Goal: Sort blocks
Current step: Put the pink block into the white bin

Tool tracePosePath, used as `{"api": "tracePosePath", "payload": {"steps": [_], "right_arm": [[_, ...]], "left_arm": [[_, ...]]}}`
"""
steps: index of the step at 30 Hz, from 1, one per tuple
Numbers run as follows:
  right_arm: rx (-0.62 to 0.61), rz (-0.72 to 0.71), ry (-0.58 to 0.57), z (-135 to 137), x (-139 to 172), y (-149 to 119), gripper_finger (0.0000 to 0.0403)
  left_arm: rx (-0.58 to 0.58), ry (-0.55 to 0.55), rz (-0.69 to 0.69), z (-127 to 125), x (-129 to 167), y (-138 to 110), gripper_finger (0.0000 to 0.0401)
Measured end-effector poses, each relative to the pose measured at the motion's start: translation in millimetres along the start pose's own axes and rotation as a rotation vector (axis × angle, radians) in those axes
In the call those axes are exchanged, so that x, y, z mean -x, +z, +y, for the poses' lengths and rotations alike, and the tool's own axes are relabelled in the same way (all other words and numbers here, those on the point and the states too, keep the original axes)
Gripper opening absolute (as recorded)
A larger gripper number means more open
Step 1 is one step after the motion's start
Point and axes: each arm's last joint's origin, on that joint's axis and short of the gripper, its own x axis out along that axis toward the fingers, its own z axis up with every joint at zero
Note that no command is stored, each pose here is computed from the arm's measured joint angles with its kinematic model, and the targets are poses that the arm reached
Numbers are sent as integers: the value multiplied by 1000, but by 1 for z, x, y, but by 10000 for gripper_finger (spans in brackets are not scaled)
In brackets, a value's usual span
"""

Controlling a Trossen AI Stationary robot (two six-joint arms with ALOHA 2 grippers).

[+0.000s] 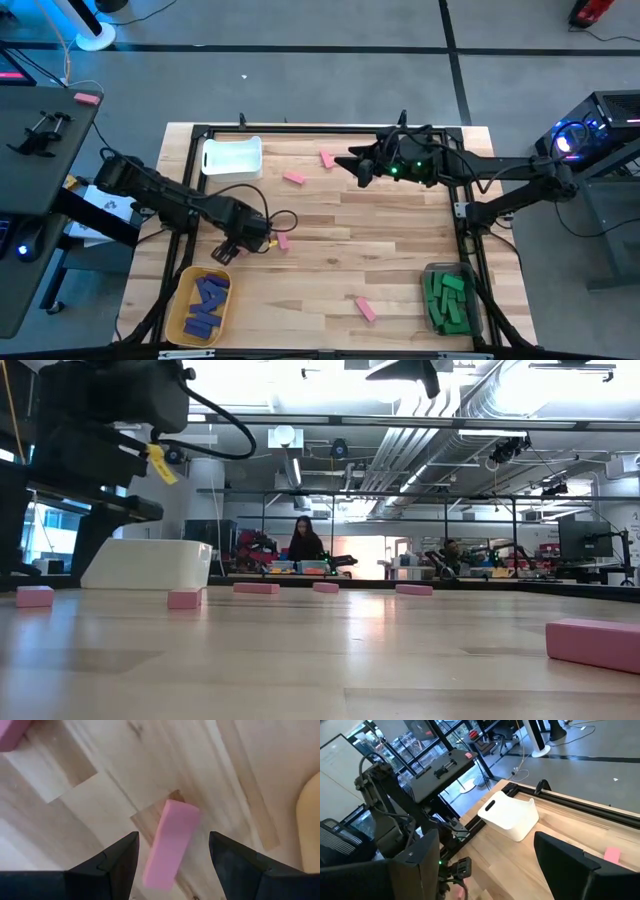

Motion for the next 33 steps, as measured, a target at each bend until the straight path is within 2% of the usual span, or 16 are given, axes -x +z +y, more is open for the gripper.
{"api": "tracePosePath", "payload": {"steps": [7,12,17,20,23,24,28,31,33], "right_arm": [[11,6,-5,0,0,-1,256],[13,11,-8,-1,0,-1,256],[14,15,-11,-1,0,-2,256],[15,16,-13,-1,0,-2,256],[19,20,-15,-2,0,-2,256],[25,24,-18,-2,0,-2,256],[37,56,-15,-3,0,-5,256],[34,78,24,-1,0,-5,256],[30,57,64,3,2,-3,256]], "left_arm": [[-116,30,-1,-8,-11,4,227],[-57,26,40,-6,-25,10,227],[-48,11,83,-5,-33,11,221],[-12,12,77,-4,-33,12,170],[57,19,57,0,-28,15,62],[85,1,39,1,-27,17,42],[193,-18,-18,12,-12,24,40],[275,40,-87,24,14,21,40],[340,120,-146,34,33,14,40]]}}
